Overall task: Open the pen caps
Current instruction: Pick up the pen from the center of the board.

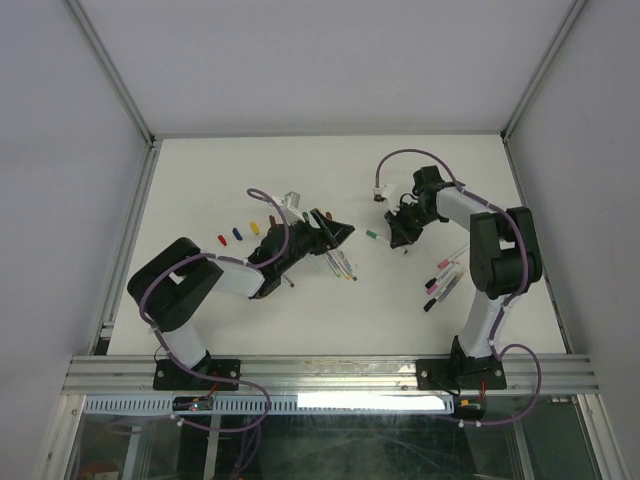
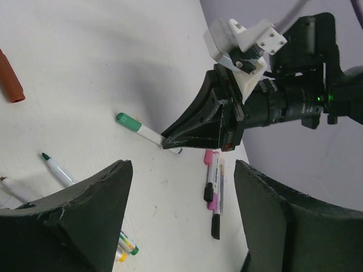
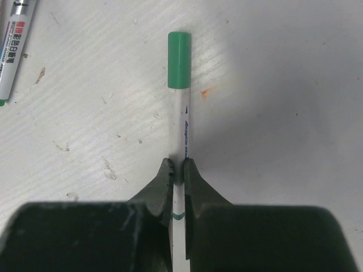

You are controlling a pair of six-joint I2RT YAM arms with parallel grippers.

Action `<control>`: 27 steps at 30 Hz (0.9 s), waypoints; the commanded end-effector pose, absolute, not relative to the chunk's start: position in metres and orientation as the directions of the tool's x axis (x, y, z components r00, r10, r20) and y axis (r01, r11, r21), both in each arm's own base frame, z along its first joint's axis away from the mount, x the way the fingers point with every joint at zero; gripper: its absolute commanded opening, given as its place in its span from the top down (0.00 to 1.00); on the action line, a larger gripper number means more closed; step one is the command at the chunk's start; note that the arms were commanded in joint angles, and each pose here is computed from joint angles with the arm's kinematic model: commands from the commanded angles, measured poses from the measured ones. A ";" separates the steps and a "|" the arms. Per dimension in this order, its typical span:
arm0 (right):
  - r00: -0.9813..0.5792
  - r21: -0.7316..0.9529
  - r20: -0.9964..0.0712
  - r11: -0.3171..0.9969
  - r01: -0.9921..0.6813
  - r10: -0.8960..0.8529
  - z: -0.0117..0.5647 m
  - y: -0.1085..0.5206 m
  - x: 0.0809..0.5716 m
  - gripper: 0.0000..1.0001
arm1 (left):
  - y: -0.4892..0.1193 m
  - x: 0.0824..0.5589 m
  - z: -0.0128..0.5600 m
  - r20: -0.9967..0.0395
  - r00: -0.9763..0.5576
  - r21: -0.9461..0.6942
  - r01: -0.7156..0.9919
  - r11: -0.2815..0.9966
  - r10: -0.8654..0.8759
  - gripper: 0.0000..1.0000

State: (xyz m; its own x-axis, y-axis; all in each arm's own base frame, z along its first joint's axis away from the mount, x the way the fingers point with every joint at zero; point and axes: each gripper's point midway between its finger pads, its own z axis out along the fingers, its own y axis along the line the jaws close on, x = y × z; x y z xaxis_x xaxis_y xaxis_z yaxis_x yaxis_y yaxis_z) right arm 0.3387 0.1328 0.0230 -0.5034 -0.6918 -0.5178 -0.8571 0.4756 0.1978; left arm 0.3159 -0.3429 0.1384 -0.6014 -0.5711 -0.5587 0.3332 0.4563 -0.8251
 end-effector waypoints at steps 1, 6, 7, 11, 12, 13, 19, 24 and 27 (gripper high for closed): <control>-0.482 0.143 -0.521 0.485 -0.863 -0.705 0.029 0.131 0.340 1.00 | -0.353 0.339 0.146 -0.500 -0.601 -0.860 0.256 0.442 -0.624 0.26; -0.459 0.058 -0.456 0.489 -0.870 -0.762 0.026 0.125 0.340 0.94 | -0.341 0.347 0.152 -0.547 -0.544 -0.828 0.244 0.504 -0.636 0.25; -0.451 0.042 -0.444 0.485 -0.873 -0.774 0.026 0.125 0.339 0.88 | -0.337 0.348 0.155 -0.559 -0.531 -0.821 0.247 0.515 -0.636 0.24; -0.442 0.009 -0.389 0.476 -0.879 -0.808 0.025 0.128 0.338 0.70 | -0.324 0.346 0.164 -0.587 -0.498 -0.802 0.251 0.541 -0.639 0.24; -0.445 0.008 -0.378 0.478 -0.878 -0.812 0.024 0.129 0.338 0.66 | -0.321 0.344 0.165 -0.587 -0.494 -0.802 0.251 0.542 -0.641 0.24; -0.447 0.012 -0.363 0.476 -0.880 -0.818 0.022 0.131 0.337 0.64 | -0.319 0.343 0.168 -0.587 -0.489 -0.803 0.251 0.541 -0.645 0.24; -0.460 -0.006 -0.278 0.480 -0.877 -0.843 0.007 0.128 0.335 0.66 | -0.310 0.335 0.165 -0.578 -0.491 -0.808 0.232 0.542 -0.652 0.23; -0.475 -0.011 -0.281 0.498 -0.867 -0.834 0.008 0.129 0.338 0.94 | -0.321 0.331 0.154 -0.507 -0.554 -0.850 0.195 0.490 -0.660 0.24; -0.483 0.022 -0.352 0.509 -0.861 -0.802 0.019 0.137 0.341 1.00 | -0.333 0.333 0.149 -0.466 -0.595 -0.871 0.181 0.456 -0.655 0.25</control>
State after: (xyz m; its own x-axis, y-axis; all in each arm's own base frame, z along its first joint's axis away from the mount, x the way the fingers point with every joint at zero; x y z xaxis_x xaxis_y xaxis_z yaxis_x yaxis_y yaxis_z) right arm 0.3420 0.1369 0.0208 -0.4437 -0.8294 -0.3394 -0.8787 0.4771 -0.0170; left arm 0.3273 -0.3202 0.1422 -0.5601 -0.6360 -0.5308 0.1861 0.5278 -0.8288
